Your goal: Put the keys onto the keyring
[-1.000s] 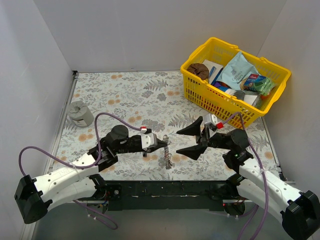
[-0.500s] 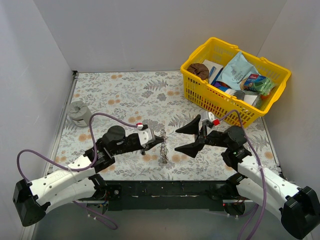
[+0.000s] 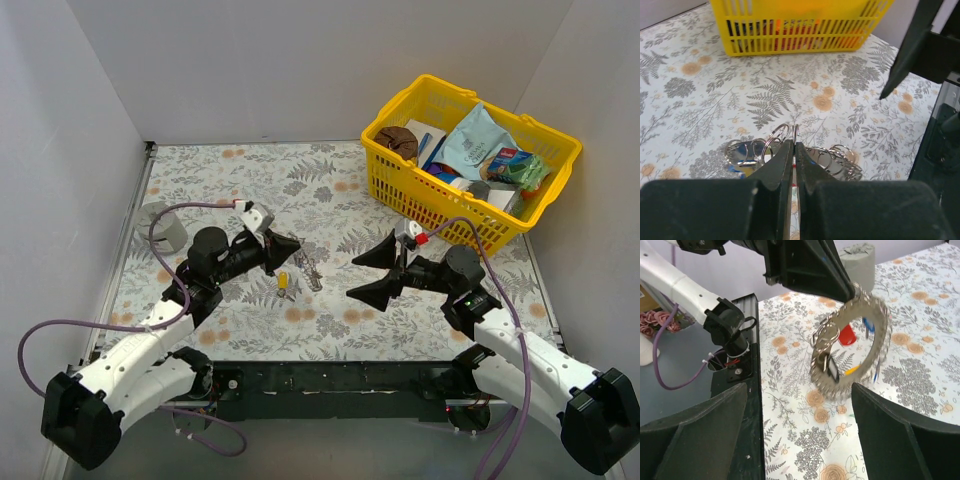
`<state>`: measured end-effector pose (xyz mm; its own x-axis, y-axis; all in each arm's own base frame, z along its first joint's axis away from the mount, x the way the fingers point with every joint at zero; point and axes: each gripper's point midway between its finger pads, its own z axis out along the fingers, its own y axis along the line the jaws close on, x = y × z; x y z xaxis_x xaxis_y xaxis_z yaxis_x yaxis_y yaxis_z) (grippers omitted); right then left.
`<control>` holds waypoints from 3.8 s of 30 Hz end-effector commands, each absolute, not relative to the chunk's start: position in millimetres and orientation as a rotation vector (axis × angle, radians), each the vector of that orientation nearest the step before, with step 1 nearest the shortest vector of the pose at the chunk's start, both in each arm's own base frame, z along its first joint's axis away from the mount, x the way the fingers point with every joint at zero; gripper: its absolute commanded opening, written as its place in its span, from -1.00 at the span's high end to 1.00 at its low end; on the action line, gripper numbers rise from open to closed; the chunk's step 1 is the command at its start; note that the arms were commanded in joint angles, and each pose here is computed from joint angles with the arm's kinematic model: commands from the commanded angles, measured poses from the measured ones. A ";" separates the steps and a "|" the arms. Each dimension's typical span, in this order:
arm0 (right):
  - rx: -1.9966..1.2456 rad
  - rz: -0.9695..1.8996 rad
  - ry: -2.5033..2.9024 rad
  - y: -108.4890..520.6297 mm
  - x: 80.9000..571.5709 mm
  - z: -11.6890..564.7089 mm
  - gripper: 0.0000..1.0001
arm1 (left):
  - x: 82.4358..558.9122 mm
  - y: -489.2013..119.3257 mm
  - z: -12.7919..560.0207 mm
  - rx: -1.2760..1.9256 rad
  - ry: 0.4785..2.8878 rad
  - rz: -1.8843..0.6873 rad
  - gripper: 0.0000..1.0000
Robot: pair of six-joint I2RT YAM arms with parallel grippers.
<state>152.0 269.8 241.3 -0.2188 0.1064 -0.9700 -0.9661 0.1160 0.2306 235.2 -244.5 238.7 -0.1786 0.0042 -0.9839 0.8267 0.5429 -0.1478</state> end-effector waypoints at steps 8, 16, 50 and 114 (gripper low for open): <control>-0.854 1.191 1.512 270.0 182.8 231.5 -0.82 | 270.5 -165.4 265.2 0.430 1.571 -0.784 1.00; -0.808 1.124 1.626 276.7 209.5 216.1 -0.83 | 295.2 -97.0 275.8 0.204 1.568 -0.612 1.00; -1.065 0.678 2.167 443.4 233.1 82.4 -0.01 | 306.9 -34.1 366.9 0.088 1.442 -0.231 1.00; -0.884 1.030 1.668 304.9 213.7 227.8 0.97 | 239.2 -174.5 301.4 0.892 1.416 -0.764 1.00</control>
